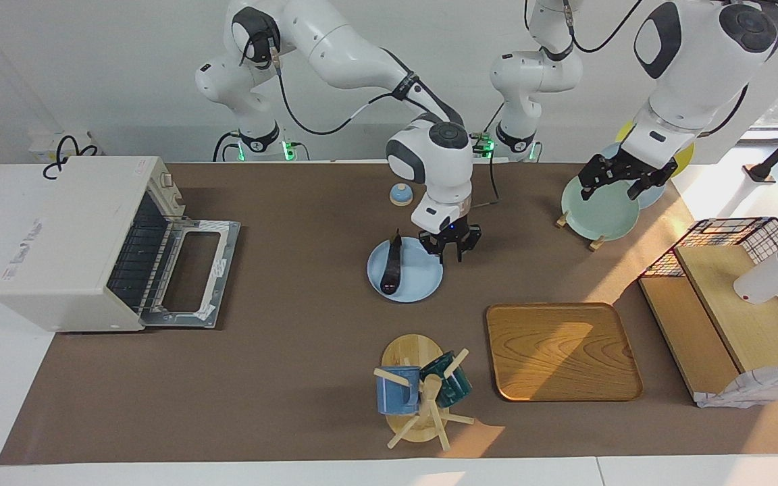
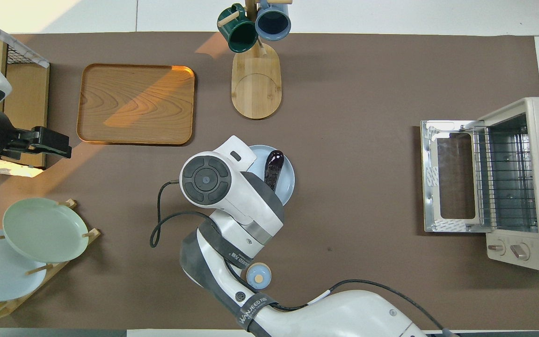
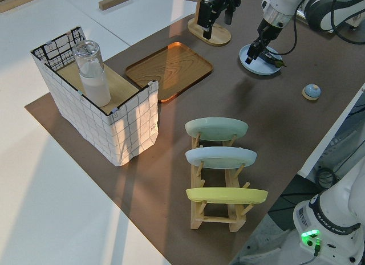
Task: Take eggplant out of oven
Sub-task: 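Carry the plate out with the right gripper and set it on the table, then grasp the eggplant with the left gripper while the right gripper returns to the oven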
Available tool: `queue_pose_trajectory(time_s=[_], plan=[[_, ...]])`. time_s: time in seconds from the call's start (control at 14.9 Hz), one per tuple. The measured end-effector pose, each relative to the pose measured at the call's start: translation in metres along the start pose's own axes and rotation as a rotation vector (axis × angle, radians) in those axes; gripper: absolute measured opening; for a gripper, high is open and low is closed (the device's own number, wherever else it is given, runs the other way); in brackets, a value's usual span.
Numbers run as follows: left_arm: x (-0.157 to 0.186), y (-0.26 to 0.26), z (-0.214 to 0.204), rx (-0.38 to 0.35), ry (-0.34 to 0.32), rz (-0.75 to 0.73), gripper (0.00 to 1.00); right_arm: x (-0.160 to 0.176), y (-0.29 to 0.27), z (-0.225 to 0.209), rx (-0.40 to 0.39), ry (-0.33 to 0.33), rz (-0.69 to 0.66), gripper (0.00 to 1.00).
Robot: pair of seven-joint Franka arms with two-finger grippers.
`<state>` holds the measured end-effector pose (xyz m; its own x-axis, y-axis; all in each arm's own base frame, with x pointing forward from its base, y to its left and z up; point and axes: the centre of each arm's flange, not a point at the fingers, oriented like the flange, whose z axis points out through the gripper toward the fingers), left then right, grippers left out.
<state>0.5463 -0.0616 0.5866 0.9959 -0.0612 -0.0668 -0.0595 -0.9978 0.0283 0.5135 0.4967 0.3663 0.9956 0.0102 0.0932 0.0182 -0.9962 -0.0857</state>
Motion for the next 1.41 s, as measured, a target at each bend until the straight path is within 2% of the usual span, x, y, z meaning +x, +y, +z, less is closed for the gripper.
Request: queue_pose_trajectory(time_s=[0.13, 0.27, 0.4, 0.54, 0.74, 0.87, 1.07, 1.41], plan=[[0.000, 0.000, 0.000, 0.000, 0.000, 0.000, 1.00, 0.009, 0.031, -0.026, -0.075, -0.066, -0.031, 0.47], [0.000, 0.000, 0.000, 0.000, 0.002, 0.001, 1.00, 0.027, 0.083, -0.050, -0.152, -0.140, -0.014, 0.27], [0.001, 0.003, 0.000, 0.000, 0.007, 0.005, 1.00, 0.040, 0.136, -0.051, -0.267, -0.162, -0.005, 0.03], [0.003, 0.010, 0.001, -0.001, 0.026, 0.017, 1.00, 0.040, 0.192, -0.022, -0.376, -0.183, 0.010, 0.01], [0.006, 0.046, 0.012, -0.007, 0.054, 0.080, 1.00, 0.026, 0.289, 0.037, -0.435, -0.221, 0.036, 0.01], [0.007, 0.079, 0.026, -0.035, 0.058, 0.126, 1.00, 0.015, 0.336, 0.056, -0.486, -0.246, 0.022, 0.01], [0.016, 0.133, 0.060, -0.071, 0.062, 0.161, 1.00, 0.011, 0.366, 0.057, -0.524, -0.261, 0.013, 0.01], [0.023, 0.253, 0.142, -0.134, 0.078, 0.198, 1.00, 0.004, 0.384, 0.060, -0.564, -0.273, -0.017, 0.01]])
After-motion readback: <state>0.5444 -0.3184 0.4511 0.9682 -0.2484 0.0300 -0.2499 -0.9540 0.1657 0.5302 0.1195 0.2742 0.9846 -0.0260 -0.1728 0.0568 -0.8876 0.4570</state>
